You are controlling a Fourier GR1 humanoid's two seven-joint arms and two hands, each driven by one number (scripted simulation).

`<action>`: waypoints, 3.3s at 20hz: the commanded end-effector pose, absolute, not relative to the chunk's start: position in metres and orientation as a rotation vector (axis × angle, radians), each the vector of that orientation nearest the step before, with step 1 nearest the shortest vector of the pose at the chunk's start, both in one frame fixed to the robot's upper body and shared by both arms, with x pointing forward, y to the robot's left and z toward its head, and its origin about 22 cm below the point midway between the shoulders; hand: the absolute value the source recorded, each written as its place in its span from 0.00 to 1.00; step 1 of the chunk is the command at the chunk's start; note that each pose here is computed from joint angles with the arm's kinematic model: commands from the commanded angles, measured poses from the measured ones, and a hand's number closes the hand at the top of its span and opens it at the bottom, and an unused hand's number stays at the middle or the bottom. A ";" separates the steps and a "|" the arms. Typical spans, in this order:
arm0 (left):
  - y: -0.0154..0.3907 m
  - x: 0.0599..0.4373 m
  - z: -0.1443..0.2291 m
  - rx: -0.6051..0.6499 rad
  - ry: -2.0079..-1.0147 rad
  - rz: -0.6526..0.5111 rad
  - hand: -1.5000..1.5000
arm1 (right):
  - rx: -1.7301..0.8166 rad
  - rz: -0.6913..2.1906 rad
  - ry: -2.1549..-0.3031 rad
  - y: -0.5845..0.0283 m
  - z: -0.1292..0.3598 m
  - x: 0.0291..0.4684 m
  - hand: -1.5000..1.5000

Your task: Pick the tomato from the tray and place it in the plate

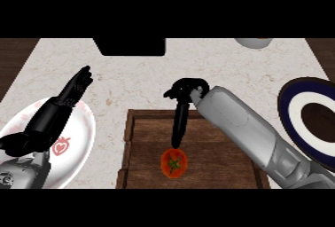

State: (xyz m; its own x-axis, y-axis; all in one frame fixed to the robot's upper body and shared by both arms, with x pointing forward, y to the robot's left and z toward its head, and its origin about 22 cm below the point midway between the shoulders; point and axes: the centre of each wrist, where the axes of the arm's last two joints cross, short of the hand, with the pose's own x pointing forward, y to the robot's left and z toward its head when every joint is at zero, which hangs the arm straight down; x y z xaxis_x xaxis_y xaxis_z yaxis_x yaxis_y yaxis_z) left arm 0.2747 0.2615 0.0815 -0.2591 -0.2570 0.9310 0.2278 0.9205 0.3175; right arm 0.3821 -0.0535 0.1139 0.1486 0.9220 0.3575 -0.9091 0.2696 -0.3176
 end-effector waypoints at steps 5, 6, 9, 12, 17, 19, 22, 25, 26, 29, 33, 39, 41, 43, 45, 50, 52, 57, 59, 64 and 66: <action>0.265 0.270 0.087 0.025 -1.786 -0.478 0.50 | -0.055 1.417 -0.345 -0.048 0.070 0.366 0.00; 0.272 0.274 0.081 0.011 -1.775 -0.463 0.50 | -0.053 1.448 -0.342 -0.048 0.094 0.368 0.00; 0.274 0.277 0.073 0.022 -1.764 -0.445 0.50 | -0.036 1.447 -0.328 -0.036 0.077 0.355 0.00; 0.271 0.275 0.085 0.024 -1.772 -0.460 0.50 | -0.004 1.458 -0.293 -0.034 0.032 0.330 0.00; 0.271 0.282 0.086 0.025 -1.789 -0.454 0.50 | 0.014 1.495 -0.259 -0.031 0.039 0.331 0.00; 0.268 0.282 0.094 0.039 -1.787 -0.465 0.50 | 0.017 1.497 -0.243 -0.041 0.030 0.326 0.00; 0.260 0.282 0.083 0.013 -1.775 -0.458 0.50 | 0.020 1.528 -0.232 -0.046 0.031 0.325 0.00; 0.274 0.281 0.077 0.010 -1.777 -0.453 0.50 | 0.003 1.532 -0.232 -0.027 0.024 0.311 0.00; 0.264 0.269 0.084 0.022 -1.770 -0.446 0.50 | 0.012 1.542 -0.232 -0.036 0.034 0.318 0.00; 0.255 0.272 0.079 0.009 -1.785 -0.464 0.50 | 0.085 1.581 -0.242 -0.029 0.008 0.302 1.00; 0.266 0.282 0.085 0.036 -1.770 -0.462 0.50 | 0.040 1.615 -0.396 -0.018 0.031 0.298 1.00; 0.270 0.268 0.087 0.020 -1.771 -0.450 0.50 | -0.106 1.596 -0.569 -0.054 0.019 0.262 1.00; 0.280 0.267 0.066 0.061 -1.734 -0.403 0.50 | -0.232 1.644 -0.796 -0.068 0.038 0.248 1.00; 0.292 0.266 0.067 0.110 -1.711 -0.386 0.50 | -0.335 1.659 -0.955 -0.073 0.057 0.243 1.00; 0.295 0.262 0.063 0.109 -1.695 -0.369 0.50 | -0.427 1.651 -1.092 -0.083 0.068 0.236 1.00; 0.297 0.255 0.059 0.136 -1.693 -0.338 0.50 | -0.575 1.530 -1.383 -0.122 0.100 0.209 1.00; 0.303 0.252 0.061 0.154 -1.690 -0.356 0.50 | -0.608 1.469 -1.458 -0.139 0.107 0.194 1.00; 0.300 0.246 0.059 0.153 -1.705 -0.337 0.50 | -0.650 1.343 -1.626 -0.172 0.145 0.152 1.00; 0.300 0.252 0.066 0.167 -1.714 -0.322 0.50 | -0.660 1.331 -1.646 -0.184 0.156 0.133 1.00; 0.304 0.245 0.064 0.145 -1.730 -0.334 0.50 | -0.784 1.177 -1.661 -0.211 0.171 0.118 1.00; 0.303 0.243 0.066 0.144 -1.722 -0.336 0.50 | -0.834 1.097 -1.673 -0.220 0.174 0.123 1.00</action>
State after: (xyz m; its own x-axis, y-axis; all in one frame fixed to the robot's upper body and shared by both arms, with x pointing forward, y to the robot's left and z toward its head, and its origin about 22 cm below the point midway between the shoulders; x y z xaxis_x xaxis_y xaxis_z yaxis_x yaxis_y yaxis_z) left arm 0.2456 0.3030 0.0653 -0.1809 -0.2854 0.9412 0.0865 0.9486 0.3043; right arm 0.1413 -0.2089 0.1512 -0.3369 0.8829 0.3271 -0.0514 0.3296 -0.9427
